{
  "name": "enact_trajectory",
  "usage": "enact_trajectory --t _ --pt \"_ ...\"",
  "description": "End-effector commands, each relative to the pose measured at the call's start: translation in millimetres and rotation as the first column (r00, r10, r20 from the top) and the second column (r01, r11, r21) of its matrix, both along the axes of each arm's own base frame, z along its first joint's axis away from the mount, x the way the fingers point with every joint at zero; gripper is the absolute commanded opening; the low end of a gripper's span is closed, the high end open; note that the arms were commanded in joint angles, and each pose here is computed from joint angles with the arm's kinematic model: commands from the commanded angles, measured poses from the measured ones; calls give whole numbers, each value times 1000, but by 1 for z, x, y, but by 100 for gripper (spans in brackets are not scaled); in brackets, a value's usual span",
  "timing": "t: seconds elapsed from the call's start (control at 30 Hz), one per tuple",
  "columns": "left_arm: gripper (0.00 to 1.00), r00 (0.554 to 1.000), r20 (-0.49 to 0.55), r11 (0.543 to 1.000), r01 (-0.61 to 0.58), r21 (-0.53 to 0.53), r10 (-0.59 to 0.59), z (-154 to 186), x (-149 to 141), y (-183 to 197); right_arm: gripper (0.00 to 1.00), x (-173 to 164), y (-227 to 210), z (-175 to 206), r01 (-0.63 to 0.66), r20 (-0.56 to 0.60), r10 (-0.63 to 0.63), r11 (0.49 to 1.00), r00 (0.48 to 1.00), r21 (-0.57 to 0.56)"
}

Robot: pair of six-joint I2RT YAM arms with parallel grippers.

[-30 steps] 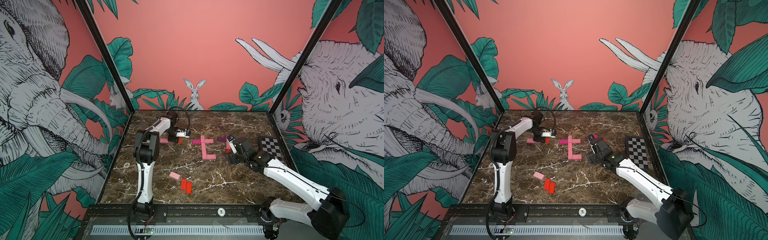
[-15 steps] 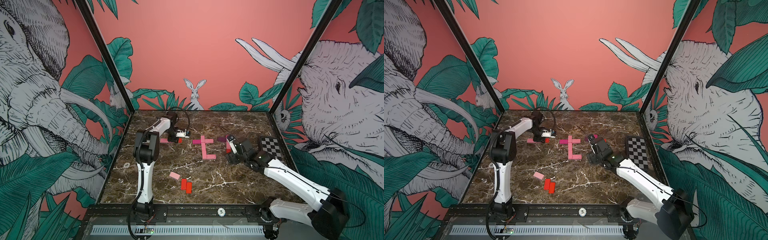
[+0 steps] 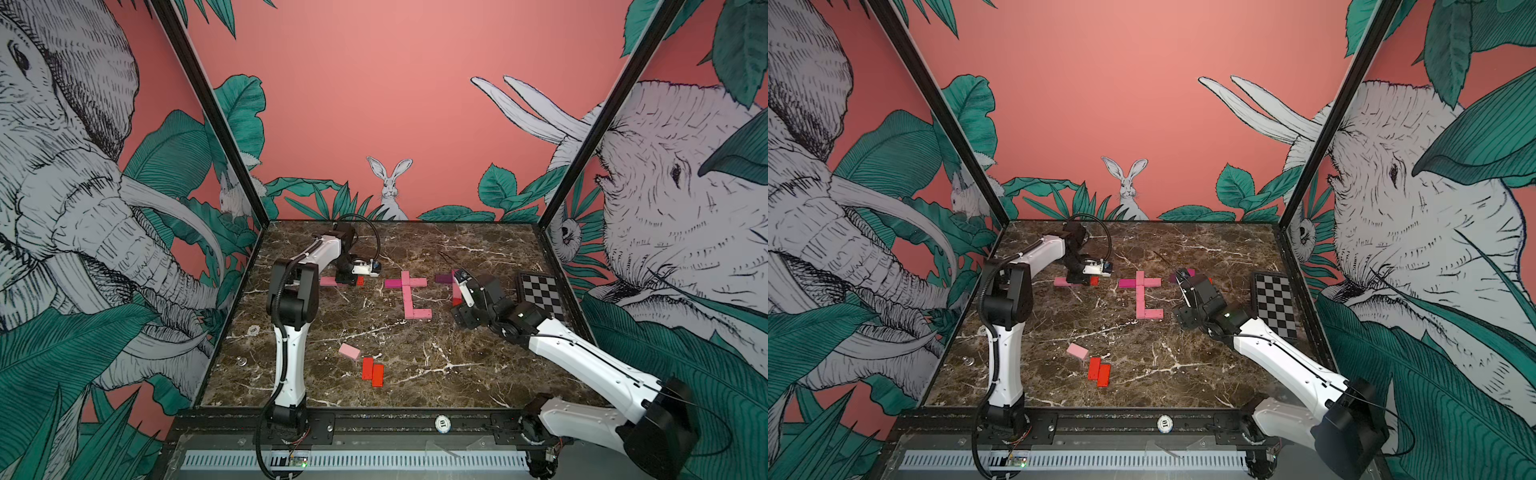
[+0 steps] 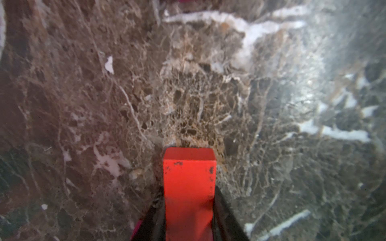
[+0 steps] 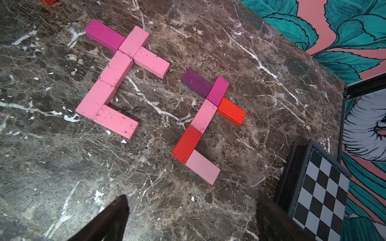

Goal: Assemble the letter t with building blocks
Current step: Assemble the building block at the center of the board.

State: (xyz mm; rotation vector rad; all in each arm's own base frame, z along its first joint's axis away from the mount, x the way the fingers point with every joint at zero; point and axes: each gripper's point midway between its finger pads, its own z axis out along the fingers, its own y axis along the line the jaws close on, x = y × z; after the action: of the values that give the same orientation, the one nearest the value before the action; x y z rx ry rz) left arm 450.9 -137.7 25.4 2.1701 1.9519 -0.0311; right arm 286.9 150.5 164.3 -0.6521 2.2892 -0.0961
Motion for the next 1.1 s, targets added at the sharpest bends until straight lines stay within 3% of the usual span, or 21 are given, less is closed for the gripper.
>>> enact_trajectory --t 0.0,0.6,1.07 --pt "15 997 -81 997 26 66 -21 -13 -24 17 93 2 -5 5 22 25 -22 1000 999 5" --pt "17 993 -113 998 33 61 -26 -14 -34 18 93 1 -5 6 24 29 -24 1000 999 10" --pt "26 990 -136 997 39 60 -30 -16 -41 19 93 1 -6 8 24 37 -25 1000 999 14"
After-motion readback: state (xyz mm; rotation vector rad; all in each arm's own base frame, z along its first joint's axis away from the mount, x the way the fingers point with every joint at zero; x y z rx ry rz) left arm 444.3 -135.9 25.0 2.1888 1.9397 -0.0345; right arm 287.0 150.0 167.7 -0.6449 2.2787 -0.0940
